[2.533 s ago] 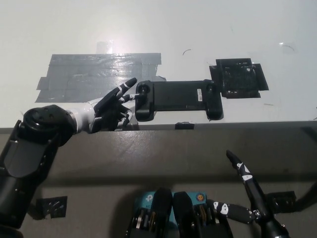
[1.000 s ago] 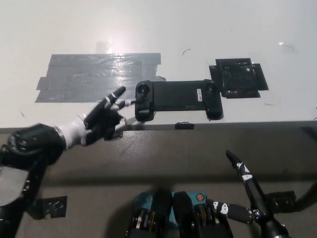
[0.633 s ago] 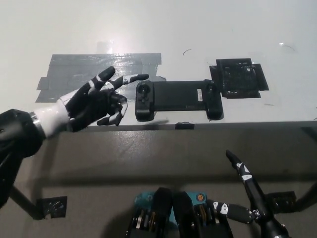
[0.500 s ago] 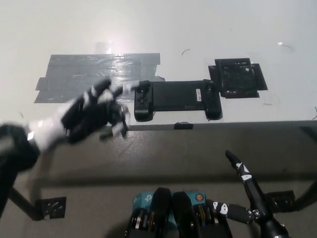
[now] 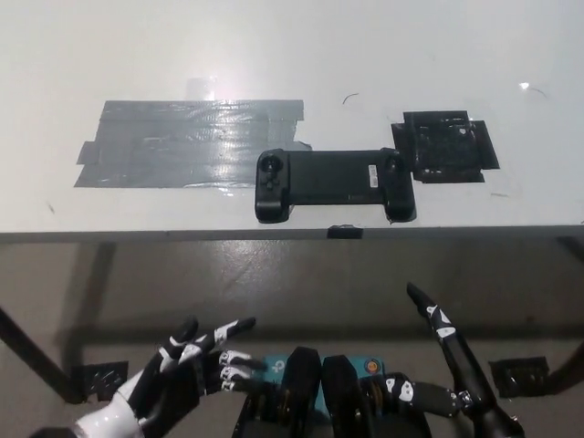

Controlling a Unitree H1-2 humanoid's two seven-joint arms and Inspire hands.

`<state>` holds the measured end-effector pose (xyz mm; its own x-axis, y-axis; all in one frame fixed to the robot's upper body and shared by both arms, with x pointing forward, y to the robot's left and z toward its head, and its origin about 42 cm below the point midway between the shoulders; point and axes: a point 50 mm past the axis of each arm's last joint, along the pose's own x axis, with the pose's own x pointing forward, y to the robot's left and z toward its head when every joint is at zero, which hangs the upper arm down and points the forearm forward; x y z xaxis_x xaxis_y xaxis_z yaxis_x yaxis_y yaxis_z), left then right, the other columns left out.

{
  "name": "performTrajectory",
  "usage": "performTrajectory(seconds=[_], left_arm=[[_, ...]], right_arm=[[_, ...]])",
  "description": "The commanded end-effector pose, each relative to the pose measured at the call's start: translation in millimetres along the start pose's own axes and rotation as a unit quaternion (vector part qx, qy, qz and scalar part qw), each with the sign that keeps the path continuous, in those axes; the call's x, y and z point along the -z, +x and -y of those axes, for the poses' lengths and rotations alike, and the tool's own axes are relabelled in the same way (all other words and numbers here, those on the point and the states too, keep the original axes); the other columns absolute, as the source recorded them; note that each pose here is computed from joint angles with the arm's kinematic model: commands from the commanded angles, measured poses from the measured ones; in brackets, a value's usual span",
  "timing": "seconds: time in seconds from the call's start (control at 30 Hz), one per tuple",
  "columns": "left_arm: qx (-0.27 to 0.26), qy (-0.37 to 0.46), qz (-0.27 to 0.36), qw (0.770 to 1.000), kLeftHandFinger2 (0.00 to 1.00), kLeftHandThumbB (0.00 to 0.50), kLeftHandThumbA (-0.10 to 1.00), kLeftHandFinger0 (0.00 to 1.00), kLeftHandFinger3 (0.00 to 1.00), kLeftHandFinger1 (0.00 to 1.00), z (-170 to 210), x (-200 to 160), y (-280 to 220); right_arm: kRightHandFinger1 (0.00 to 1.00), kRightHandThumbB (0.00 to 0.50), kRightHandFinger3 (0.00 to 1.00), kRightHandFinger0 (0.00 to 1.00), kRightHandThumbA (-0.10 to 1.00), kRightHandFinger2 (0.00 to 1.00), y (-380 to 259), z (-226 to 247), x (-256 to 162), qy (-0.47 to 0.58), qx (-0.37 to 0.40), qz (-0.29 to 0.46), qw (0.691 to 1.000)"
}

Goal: A controller is being placed at the center of the desk near the left hand and the robot uses its left hand's index finger to press a button at the left area of the controller

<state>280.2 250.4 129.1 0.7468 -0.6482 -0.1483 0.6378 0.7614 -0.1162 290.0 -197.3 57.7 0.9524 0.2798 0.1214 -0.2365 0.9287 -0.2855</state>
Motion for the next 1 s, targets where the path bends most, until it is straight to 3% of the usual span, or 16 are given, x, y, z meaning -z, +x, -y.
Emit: performTrajectory(seconds=[0.0,0.27,0.47,0.67,0.8,0.97], left_arm=[[-0.096,0.088,0.067,0.989,1.00,0.331,1.00,1.00,1.00,1.00,-15.8,13.4,-3.7],[-0.109,0.093,0.053,0.988,1.00,0.356,1.00,1.00,1.00,1.00,-19.6,33.2,-0.6],[-0.134,0.106,0.055,0.984,1.00,0.352,1.00,1.00,1.00,1.00,-19.0,43.3,-6.4],[-0.182,0.123,0.083,0.972,1.00,0.274,1.00,1.00,1.00,1.00,-8.6,50.7,-8.4],[-0.221,0.131,0.100,0.961,1.00,0.291,1.00,1.00,1.00,1.00,0.0,55.6,-10.1],[-0.247,0.138,0.123,0.951,1.00,0.275,1.00,1.00,1.00,1.00,11.5,60.3,-11.0]], right_arm=[[1.00,0.284,1.00,1.00,1.00,1.00,-1.9,-7.0,-5.2,0.005,-0.004,0.021,1.000],[1.00,0.312,1.00,1.00,1.00,1.00,-3.9,-7.3,-4.8,0.006,-0.010,0.019,1.000],[1.00,0.303,1.00,1.00,1.00,1.00,-13.9,-8.8,-0.5,0.006,-0.011,0.019,1.000],[1.00,0.314,1.00,1.00,1.00,1.00,-25.9,-9.9,4.7,0.012,-0.009,0.010,1.000],[1.00,0.309,1.00,1.00,1.00,1.00,-34.2,-11.9,8.2,0.013,-0.007,0.003,1.000],[1.00,0.301,1.00,1.00,1.00,1.00,-45.2,-14.2,14.3,0.019,-0.006,-0.010,1.000]])
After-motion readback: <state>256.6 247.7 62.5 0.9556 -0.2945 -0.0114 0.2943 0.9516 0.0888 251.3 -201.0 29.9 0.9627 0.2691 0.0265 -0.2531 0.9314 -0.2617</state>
